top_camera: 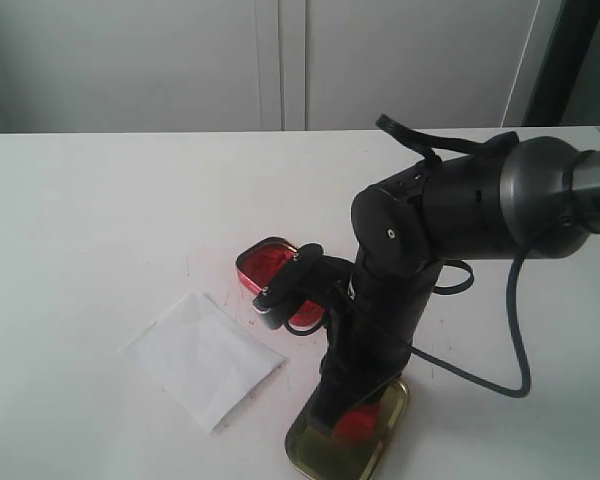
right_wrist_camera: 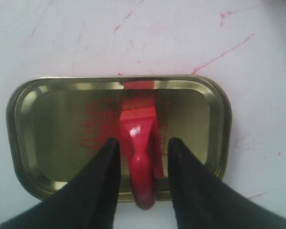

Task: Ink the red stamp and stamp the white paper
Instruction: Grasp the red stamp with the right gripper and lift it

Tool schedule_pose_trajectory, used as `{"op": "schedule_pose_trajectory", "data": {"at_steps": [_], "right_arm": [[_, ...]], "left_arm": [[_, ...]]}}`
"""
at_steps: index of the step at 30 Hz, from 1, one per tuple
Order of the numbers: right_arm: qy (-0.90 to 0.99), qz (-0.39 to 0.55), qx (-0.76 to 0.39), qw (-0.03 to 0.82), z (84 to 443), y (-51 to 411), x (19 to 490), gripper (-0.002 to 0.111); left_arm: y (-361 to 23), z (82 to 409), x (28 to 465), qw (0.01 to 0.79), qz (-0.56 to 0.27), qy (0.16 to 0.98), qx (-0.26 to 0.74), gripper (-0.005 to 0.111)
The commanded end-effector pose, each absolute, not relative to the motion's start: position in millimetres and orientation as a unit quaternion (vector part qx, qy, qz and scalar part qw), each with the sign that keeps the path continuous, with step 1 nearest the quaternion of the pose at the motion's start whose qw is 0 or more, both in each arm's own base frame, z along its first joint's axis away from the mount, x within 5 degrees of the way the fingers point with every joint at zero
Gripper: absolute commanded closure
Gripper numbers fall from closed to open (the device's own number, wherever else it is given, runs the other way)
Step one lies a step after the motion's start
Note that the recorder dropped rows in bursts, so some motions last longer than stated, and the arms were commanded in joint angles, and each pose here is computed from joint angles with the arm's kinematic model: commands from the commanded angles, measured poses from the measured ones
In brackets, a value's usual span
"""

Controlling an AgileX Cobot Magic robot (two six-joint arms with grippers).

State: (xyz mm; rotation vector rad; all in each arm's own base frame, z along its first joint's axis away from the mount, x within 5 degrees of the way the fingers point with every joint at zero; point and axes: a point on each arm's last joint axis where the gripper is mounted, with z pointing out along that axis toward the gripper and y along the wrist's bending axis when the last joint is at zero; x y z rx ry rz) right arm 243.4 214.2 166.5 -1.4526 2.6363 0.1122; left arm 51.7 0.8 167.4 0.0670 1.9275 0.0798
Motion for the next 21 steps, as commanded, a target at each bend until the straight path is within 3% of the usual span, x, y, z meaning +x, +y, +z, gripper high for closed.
{"op": "schedule_pose_trajectory", "data": {"at_steps": [1, 3, 9, 21], "right_arm": [[0.869, 0.034, -0.488, 0.070, 168, 215, 245, 0.075], [0.869, 0.033, -0.489, 0.069, 168, 214, 245, 0.079], [0.869, 0.033, -0.489, 0.064, 168, 214, 244, 0.108], [0.868, 0.035, -0.489, 0.076, 180, 212, 242, 0.108]], "left_arm": [[0, 166, 52, 0.568, 0.030, 0.822, 0.027, 0.107], [0, 166, 52, 0.568, 0.030, 0.822, 0.027, 0.107], [0, 166, 52, 0.568, 0.030, 0.822, 0.027, 0.107], [0, 166, 52, 0.568, 0.030, 0.822, 0.027, 0.107]]}}
